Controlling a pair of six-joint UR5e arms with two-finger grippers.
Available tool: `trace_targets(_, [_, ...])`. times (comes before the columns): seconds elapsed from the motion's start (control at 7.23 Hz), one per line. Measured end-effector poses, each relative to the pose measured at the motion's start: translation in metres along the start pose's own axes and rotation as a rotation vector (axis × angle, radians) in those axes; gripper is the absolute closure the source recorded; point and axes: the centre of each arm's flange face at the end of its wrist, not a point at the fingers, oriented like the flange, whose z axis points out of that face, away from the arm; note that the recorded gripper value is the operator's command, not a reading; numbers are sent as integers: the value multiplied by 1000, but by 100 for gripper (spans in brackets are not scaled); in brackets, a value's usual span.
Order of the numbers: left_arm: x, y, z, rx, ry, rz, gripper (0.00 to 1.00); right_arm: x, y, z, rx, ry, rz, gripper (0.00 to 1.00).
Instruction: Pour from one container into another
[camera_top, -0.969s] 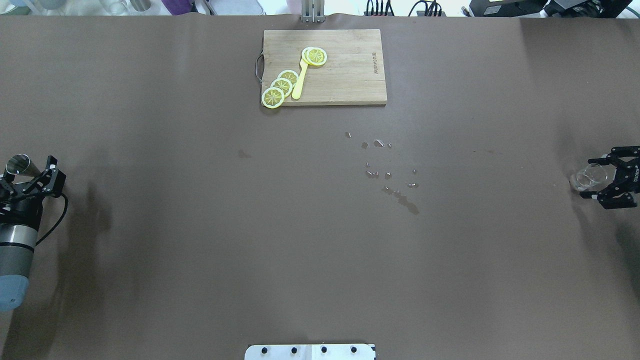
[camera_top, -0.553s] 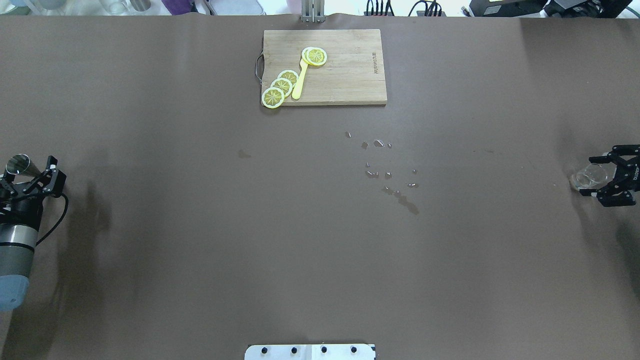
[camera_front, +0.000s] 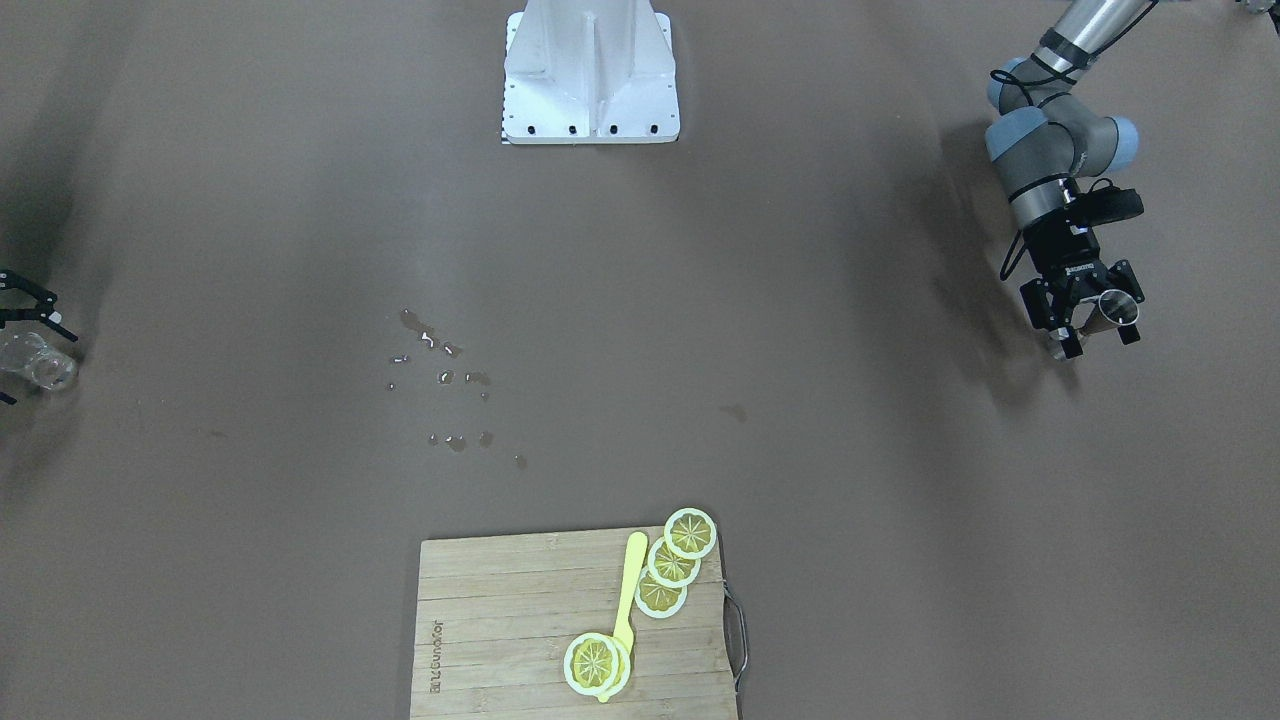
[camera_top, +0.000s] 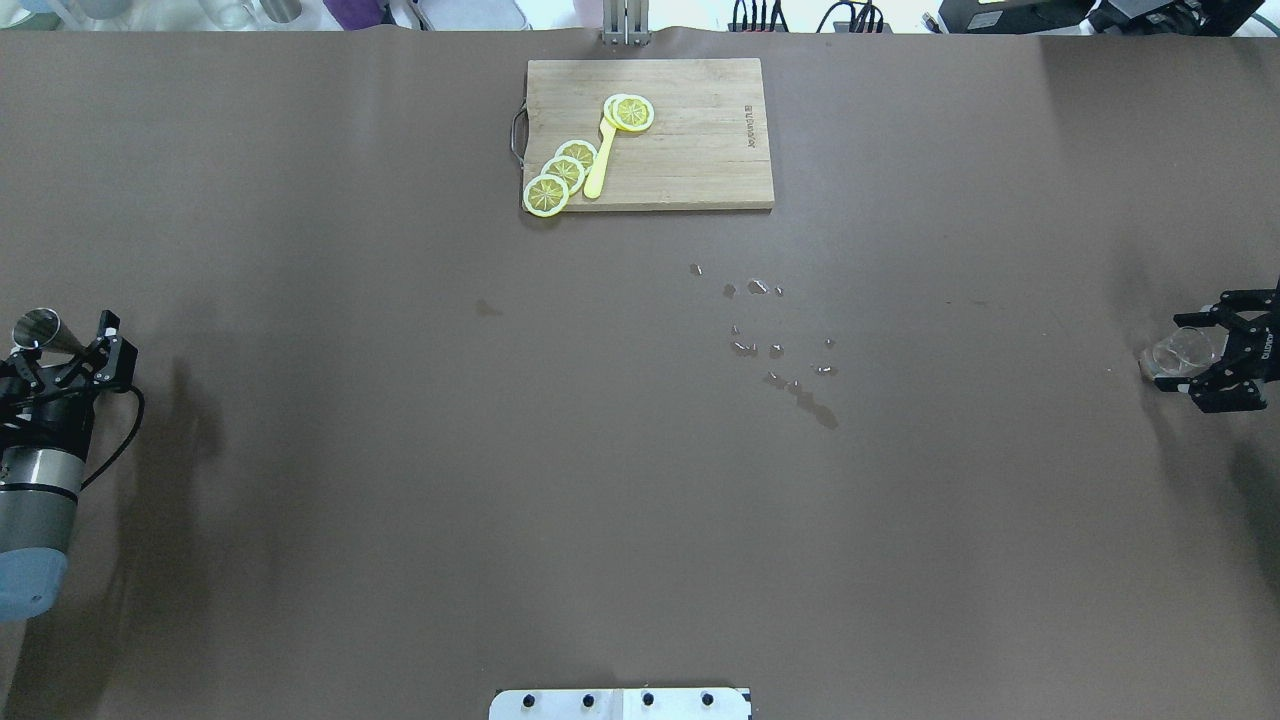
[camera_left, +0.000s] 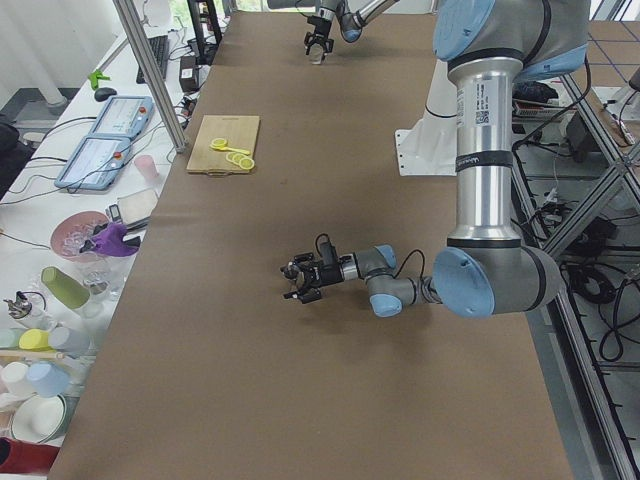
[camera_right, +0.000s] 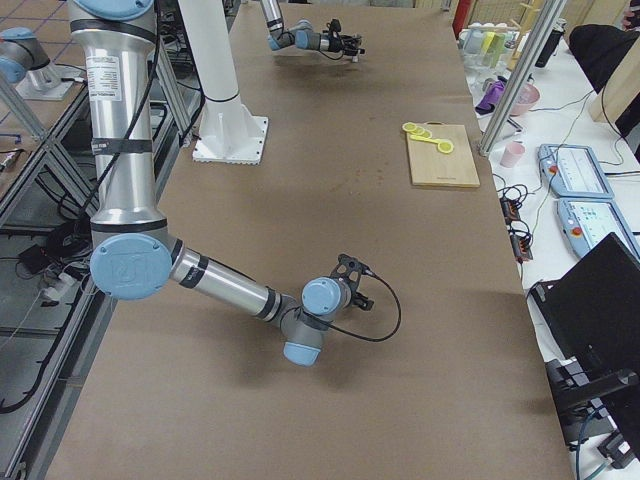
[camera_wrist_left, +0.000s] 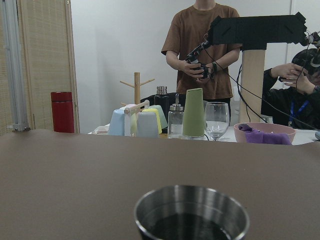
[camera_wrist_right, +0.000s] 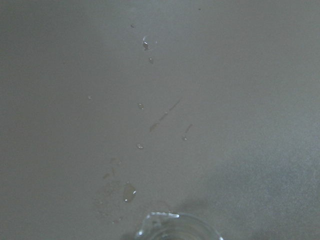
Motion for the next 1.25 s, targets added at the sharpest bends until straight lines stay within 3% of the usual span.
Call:
trace_targets(0.28, [-1, 2, -1, -33, 3, -2, 65, -1, 2, 1, -4, -2, 6, 4])
trace_targets(0.42, [-1, 2, -1, -51, 6, -4, 71, -1, 2, 2, -5, -4, 7, 6])
trace_targets(0.69, [1, 3, -1, -66, 9, -8, 78, -2, 3, 3, -7, -6, 8, 16])
trace_targets(0.97, [1, 3, -2, -69, 10, -10, 85, -2, 4, 4, -9, -8, 8, 32])
trace_targets(1.25, [3, 1, -3, -69, 13, -16, 92, -3, 4, 4, -10, -10, 10, 40])
